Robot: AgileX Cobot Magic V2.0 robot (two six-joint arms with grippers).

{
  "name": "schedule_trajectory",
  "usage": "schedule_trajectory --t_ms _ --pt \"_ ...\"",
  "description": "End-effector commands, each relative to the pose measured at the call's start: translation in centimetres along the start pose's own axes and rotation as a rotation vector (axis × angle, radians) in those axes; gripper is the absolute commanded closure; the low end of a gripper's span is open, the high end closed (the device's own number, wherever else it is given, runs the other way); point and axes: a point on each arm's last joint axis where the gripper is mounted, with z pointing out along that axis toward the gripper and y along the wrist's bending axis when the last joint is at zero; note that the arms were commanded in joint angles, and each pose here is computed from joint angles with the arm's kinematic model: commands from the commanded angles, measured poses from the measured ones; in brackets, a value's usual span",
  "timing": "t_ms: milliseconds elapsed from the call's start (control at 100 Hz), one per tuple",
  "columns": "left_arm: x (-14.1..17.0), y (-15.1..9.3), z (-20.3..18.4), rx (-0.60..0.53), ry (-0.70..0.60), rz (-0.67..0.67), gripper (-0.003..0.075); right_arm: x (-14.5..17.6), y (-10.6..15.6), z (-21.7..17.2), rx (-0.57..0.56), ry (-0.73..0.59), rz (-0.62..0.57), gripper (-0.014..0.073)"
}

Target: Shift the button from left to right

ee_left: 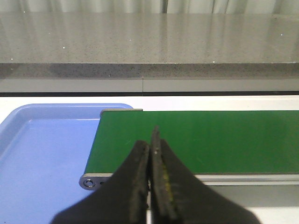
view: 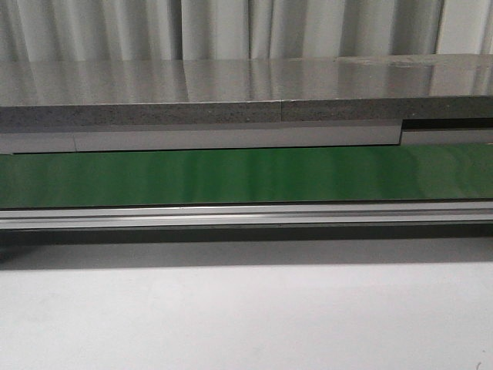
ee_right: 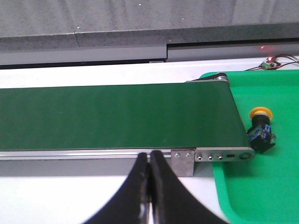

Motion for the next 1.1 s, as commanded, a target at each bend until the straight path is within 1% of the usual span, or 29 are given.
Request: schedule_trajectory --t_ms 0,280,510,710,1090 --pt "-1.6 0.0 -0.1 -0.005 -0.098 -0.011 0.0741 -1.5 0.1 -0.3 -0.006 -0.094 0.005 0.0662" --pt "-1.6 0.0 -0.1 -0.005 -0.098 -0.011 0.0741 -1.4 0.1 -0.3 -0.006 -0.095 0.005 0.0662" --pt "-1.6 0.0 -0.1 -0.005 -0.098 -0.011 0.0741 -0.6 0.1 0.1 -0.017 -0.158 -0.005 0.0662" --pt "-1.6 0.0 -0.1 -0.005 -0.098 -0.011 0.0741 2.0 0.2 0.1 -0.064 -0.219 -0.036 0.0662" --pt "-1.6 0.0 -0.1 -0.005 -0.098 -0.011 0.0741 7.3 -0.2 -0.4 -0.068 -0.294 -0.04 0.0662"
